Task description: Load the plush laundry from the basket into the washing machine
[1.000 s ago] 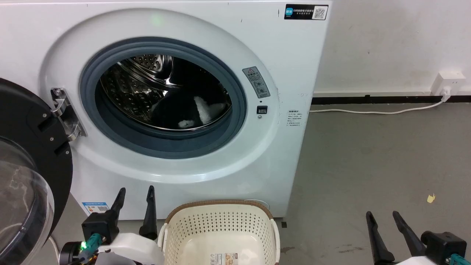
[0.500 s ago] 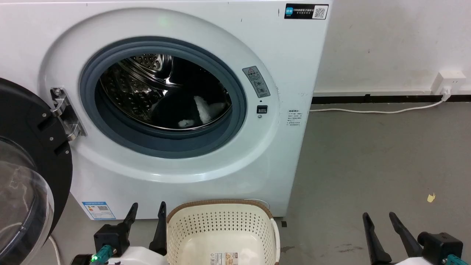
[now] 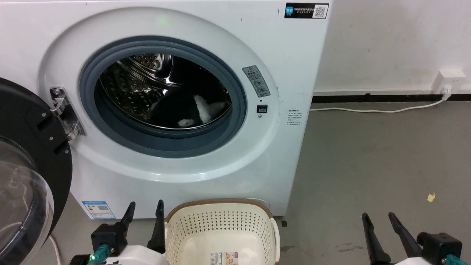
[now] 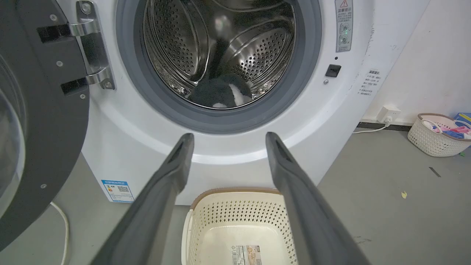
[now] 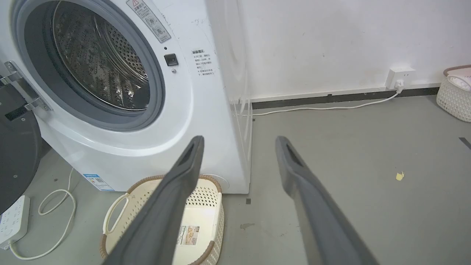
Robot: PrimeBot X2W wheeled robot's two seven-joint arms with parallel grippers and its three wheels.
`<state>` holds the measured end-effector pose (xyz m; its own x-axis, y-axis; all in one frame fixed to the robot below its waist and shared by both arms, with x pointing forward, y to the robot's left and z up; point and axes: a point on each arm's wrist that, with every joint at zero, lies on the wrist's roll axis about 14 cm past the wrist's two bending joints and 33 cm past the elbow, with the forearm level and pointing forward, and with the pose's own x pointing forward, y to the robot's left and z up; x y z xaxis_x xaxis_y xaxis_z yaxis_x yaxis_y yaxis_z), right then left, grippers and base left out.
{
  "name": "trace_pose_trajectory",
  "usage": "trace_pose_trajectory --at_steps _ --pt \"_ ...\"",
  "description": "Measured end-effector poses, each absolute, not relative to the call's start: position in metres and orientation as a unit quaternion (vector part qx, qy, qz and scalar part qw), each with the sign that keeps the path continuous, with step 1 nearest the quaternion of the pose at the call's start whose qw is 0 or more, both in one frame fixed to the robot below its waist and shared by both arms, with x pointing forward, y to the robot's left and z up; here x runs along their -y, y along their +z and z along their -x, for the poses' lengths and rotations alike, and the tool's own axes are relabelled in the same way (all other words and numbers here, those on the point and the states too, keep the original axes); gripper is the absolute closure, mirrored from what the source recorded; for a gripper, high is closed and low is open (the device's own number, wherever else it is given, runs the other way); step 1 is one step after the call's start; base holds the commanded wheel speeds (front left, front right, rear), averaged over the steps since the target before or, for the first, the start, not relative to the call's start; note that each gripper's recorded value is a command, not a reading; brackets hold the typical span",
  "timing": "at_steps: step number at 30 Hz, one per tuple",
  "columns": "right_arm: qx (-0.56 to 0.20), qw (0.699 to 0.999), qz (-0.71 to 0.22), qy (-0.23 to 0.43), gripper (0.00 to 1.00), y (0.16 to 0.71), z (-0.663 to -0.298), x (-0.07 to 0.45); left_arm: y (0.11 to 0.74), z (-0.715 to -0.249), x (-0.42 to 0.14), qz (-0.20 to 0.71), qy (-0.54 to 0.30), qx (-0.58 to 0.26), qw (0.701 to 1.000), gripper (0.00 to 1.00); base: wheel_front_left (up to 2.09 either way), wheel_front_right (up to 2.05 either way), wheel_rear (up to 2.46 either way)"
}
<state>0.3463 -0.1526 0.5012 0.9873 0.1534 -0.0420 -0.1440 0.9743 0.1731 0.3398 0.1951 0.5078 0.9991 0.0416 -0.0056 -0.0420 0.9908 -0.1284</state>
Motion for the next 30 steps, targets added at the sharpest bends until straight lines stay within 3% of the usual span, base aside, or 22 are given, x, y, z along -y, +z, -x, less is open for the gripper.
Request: trace_pose_trajectory --at_steps 14,15,30 --pt "-0.029 0.993 -0.085 0.074 0.00 0.5005 -0.3458 0.1533 0.5097 -0.3402 -0.1966 0.072 0.026 0.003 0.997 0.00 0.00 0.00 0.00" --pt "-0.029 0.993 -0.085 0.074 1.00 0.5006 -0.3458 0.1534 0.5095 -0.3403 -0.1965 0.072 0.026 0.002 0.997 1.00 0.00 0.00 0.00" --pt "-0.030 0.994 -0.079 0.073 1.00 0.4996 -0.3459 0.1540 0.5106 -0.3434 -0.1946 0.067 0.024 0.003 0.997 1.00 0.00 0.00 0.00"
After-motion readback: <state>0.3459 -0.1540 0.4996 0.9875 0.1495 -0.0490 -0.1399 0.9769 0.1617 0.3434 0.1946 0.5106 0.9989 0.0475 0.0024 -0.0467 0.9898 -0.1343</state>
